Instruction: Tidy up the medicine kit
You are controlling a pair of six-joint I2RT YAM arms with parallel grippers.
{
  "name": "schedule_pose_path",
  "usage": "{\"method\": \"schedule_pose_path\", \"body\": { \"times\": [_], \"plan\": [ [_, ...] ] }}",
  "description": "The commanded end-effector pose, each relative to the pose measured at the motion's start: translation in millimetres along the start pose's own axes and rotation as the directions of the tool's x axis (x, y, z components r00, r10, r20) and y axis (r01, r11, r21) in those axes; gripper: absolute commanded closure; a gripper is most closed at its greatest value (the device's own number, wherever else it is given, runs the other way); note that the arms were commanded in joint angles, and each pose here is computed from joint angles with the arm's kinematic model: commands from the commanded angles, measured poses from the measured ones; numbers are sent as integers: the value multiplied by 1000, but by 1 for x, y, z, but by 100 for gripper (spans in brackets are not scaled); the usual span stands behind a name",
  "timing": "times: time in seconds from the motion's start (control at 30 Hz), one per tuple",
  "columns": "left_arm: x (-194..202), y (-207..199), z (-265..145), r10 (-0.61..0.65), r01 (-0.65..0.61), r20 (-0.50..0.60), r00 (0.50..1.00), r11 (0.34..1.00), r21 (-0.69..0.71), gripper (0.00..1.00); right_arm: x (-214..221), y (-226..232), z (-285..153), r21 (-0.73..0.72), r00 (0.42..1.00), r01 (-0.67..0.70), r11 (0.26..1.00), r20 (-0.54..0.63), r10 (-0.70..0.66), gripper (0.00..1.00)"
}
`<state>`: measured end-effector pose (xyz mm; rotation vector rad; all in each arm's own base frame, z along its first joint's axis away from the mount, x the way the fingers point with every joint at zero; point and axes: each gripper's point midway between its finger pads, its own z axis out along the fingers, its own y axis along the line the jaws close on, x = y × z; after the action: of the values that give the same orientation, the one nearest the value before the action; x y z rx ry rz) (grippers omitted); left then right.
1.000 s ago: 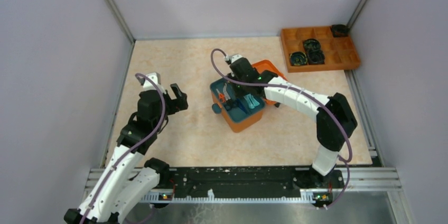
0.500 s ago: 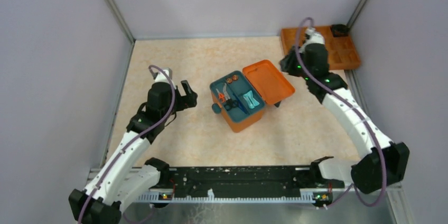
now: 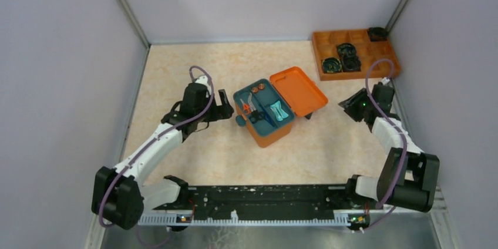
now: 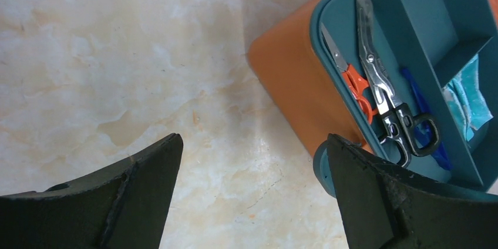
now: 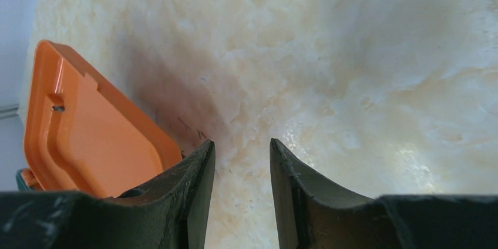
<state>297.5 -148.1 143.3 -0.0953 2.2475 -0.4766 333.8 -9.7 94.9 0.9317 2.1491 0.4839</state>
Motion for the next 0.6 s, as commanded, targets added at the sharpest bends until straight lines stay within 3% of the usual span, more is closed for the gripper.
{"method": "schedule_pose_path", "body": {
  "times": [0.0, 0.2, 0.57],
  "plan": [
    [-8, -16, 8, -13, 14, -14, 1000, 998, 63, 1, 9, 22, 10, -168, 999, -26, 985, -50, 18, 61],
    [-11, -25, 18, -29, 32, -29, 999, 996, 89, 1, 41, 28, 24, -285, 982, -104, 953, -180, 53, 61],
    [-11, -31, 29, -44, 49, -39, 998, 992, 115, 1, 60, 44, 27, -426, 952, -222, 877, -289, 101, 61]
  ]
}}
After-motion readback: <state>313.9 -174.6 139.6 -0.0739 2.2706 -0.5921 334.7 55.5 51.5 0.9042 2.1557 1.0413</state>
